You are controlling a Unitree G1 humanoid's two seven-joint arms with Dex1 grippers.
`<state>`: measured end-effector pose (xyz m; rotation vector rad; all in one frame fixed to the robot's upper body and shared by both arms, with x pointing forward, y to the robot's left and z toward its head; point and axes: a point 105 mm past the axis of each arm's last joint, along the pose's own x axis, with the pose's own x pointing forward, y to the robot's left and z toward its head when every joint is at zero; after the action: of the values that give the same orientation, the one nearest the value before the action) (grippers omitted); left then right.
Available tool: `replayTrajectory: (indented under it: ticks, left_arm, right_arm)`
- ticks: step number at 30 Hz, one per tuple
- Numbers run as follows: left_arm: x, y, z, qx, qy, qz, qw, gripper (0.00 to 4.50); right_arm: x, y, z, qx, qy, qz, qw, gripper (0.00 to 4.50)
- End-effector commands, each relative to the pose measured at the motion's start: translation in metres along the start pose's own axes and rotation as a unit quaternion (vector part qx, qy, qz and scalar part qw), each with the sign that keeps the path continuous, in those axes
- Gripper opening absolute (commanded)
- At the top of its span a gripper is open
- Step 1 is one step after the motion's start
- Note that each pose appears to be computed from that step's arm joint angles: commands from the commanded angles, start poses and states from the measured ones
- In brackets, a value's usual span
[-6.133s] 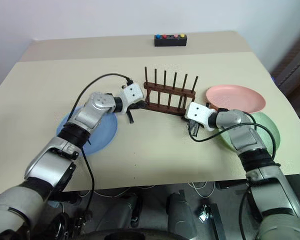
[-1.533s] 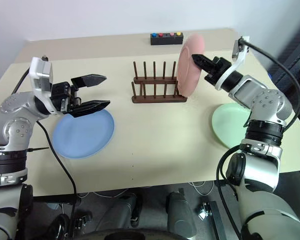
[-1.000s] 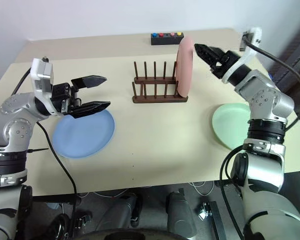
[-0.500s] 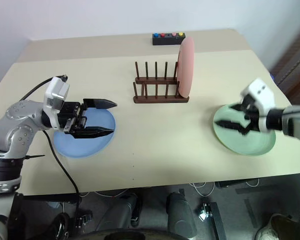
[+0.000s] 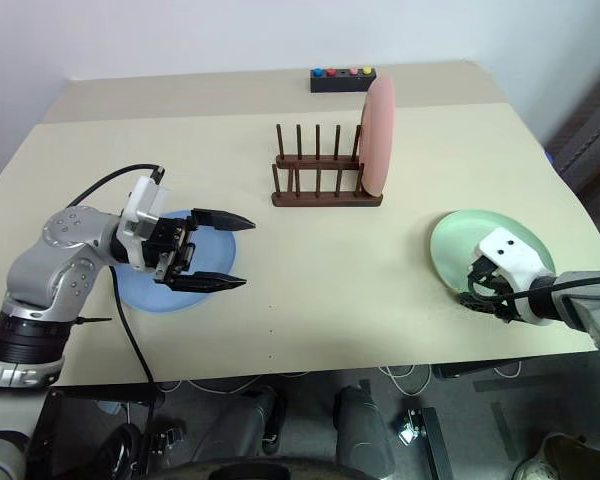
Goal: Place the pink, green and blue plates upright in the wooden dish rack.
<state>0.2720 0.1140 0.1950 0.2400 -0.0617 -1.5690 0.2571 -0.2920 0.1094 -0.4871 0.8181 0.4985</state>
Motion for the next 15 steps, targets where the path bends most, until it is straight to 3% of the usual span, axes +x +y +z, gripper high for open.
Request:
replayTrajectory:
  ticks: [1, 8, 11, 13, 15]
  left_arm:
    - [0.000, 0.002, 0.007, 0.024, 0.003, 0.000, 1.000, 4.50]
    - [-0.003, 0.005, 0.006, 0.024, 0.003, 0.013, 1.000, 4.50]
    - [-0.005, 0.010, 0.009, 0.028, -0.004, 0.027, 0.999, 4.50]
    - [-0.007, 0.016, 0.013, 0.032, -0.015, 0.041, 0.999, 4.50]
    - [-0.009, 0.021, 0.016, 0.037, -0.024, 0.054, 0.998, 4.50]
  right_arm:
    - [0.003, -0.004, 0.001, -0.015, 0.001, -0.013, 1.000, 0.15]
    - [-0.005, -0.023, 0.016, -0.029, -0.032, -0.047, 0.998, 0.06]
    - [-0.034, -0.078, 0.063, 0.002, -0.150, -0.166, 0.975, 0.06]
    - [-0.064, -0.111, 0.106, 0.033, -0.263, -0.234, 0.935, 0.06]
    - [-0.086, -0.123, 0.138, 0.039, -0.342, -0.266, 0.900, 0.06]
